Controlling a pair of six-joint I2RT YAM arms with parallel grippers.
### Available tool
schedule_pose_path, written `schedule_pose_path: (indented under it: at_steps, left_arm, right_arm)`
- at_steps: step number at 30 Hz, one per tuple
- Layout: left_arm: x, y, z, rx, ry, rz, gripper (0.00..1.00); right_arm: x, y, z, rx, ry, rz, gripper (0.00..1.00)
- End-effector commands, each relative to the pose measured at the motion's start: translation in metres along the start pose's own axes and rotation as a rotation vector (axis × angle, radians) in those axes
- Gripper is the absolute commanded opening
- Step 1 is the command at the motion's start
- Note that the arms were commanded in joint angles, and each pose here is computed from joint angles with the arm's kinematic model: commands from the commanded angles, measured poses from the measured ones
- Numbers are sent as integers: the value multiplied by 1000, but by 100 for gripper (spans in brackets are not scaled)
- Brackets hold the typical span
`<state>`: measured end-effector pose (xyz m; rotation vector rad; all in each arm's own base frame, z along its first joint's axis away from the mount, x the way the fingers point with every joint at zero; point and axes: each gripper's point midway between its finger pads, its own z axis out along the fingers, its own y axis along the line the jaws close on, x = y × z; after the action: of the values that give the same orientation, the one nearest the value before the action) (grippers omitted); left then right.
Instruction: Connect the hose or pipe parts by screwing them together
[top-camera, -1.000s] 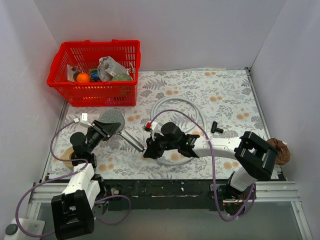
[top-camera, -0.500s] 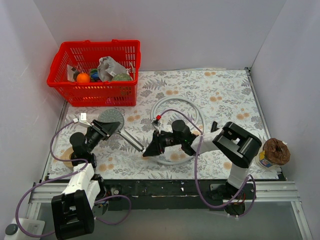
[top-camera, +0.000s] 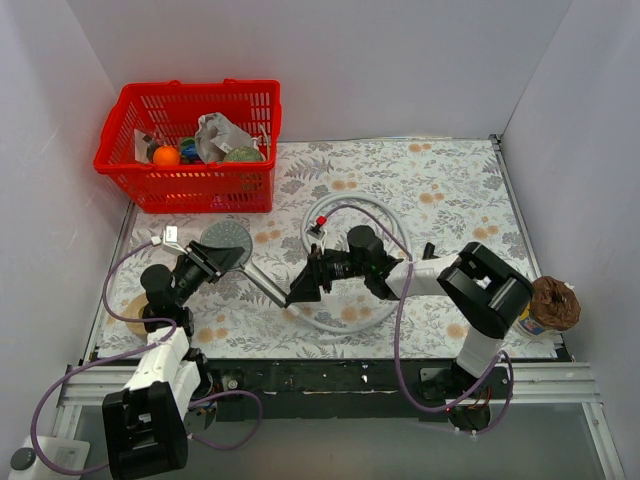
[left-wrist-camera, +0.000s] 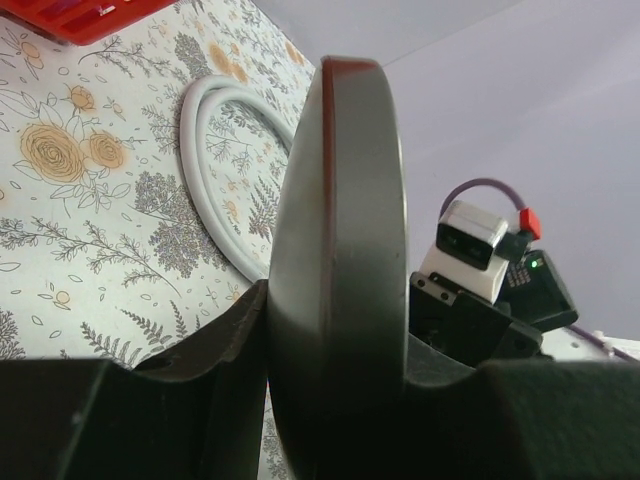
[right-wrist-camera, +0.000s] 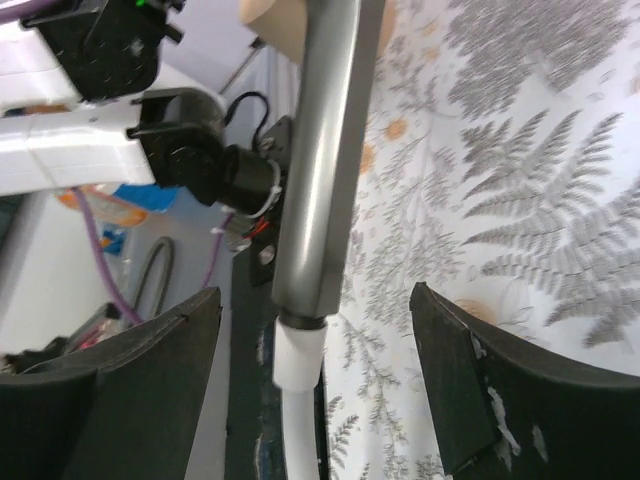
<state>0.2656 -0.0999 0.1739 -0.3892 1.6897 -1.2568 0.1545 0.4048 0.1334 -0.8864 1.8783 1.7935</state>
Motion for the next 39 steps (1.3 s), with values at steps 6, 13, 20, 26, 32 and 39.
schedule_pose_path:
  at_steps: [6, 13, 20, 26, 32, 39]
  left_arm:
    - [3, -8, -2, 31, 12, 30, 0]
    - [2, -4, -1, 17, 10, 27, 0]
    - [3, -4, -1, 17, 12, 30, 0]
    - [2, -4, -1, 15, 9, 31, 0]
    - [3, -4, -1, 17, 12, 29, 0]
    - [3, -5, -2, 19, 10, 31, 0]
  right_arm:
    - [-46, -36, -29, 515, 168, -331, 90]
    - [-47, 3, -30, 773, 226, -569, 88]
    - [-3, 7, -13, 871, 382, -632, 83]
    - [16, 0, -5, 933, 439, -662, 75]
    - [22, -5, 3, 947, 427, -657, 60]
    - [21, -8, 18, 916, 370, -644, 18]
